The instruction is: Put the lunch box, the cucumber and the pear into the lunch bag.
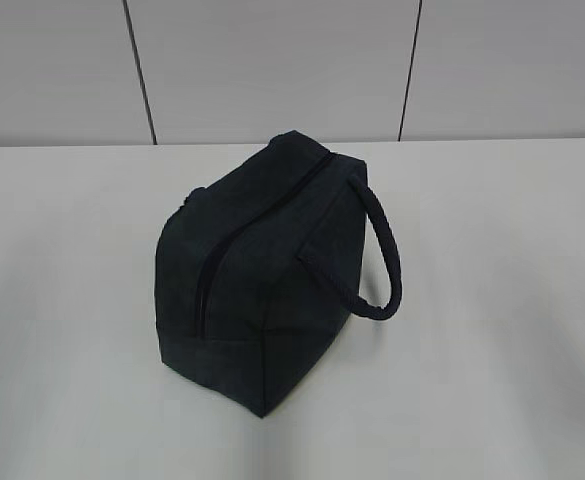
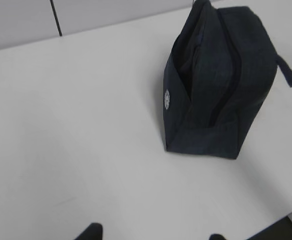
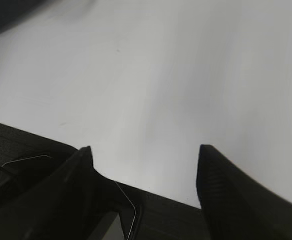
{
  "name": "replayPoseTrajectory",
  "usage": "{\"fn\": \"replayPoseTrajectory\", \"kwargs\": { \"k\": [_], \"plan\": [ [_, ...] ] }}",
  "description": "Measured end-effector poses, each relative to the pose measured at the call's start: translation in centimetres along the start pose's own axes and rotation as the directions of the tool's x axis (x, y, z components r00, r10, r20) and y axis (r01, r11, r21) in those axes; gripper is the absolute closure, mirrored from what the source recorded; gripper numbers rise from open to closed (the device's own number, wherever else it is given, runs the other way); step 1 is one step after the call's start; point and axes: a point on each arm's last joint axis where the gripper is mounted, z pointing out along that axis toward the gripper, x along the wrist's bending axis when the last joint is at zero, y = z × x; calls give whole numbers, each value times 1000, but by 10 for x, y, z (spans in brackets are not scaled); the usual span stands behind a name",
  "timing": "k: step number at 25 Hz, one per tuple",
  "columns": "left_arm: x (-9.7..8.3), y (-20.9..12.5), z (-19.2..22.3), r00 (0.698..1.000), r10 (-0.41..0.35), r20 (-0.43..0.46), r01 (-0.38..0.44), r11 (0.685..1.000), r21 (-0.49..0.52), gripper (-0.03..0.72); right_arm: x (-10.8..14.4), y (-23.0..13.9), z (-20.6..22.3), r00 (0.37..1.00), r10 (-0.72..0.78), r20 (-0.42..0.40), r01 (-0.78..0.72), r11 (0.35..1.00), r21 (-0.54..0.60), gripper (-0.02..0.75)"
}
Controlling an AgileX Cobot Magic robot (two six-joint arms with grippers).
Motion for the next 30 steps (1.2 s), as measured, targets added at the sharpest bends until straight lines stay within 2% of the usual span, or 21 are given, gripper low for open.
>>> {"fn": "replayPoseTrajectory", "kwargs": {
  "k": [4, 8, 12, 16, 20, 30],
  "plan": [
    [-2, -18, -21, 1000, 15, -20, -17, 996, -92, 313, -1, -32, -10, 1000, -9, 19, 10, 999, -51, 241],
    [-3, -41, -17, 1000, 16, -23, -18, 995, -101, 314, -2, -62, -15, 999, -29, 39, 33, 994, -107, 241],
    [-4, -52, -18, 1000, 17, -26, -21, 991, -132, 328, -4, -82, -33, 995, -55, 86, 76, 962, -263, 241],
    [-4, -56, -21, 999, 19, -29, -24, 986, -167, 378, -4, -102, -46, 992, -48, 113, 89, 913, -398, 241],
    [-5, -59, -24, 999, 20, -30, -25, 981, -192, 419, -5, -107, -46, 993, -28, 113, 73, 907, -414, 241],
    [-5, -59, -24, 1000, 19, -23, -23, 981, -194, 430, -5, -107, -46, 993, -22, 112, 67, 908, -413, 241]
  ]
}}
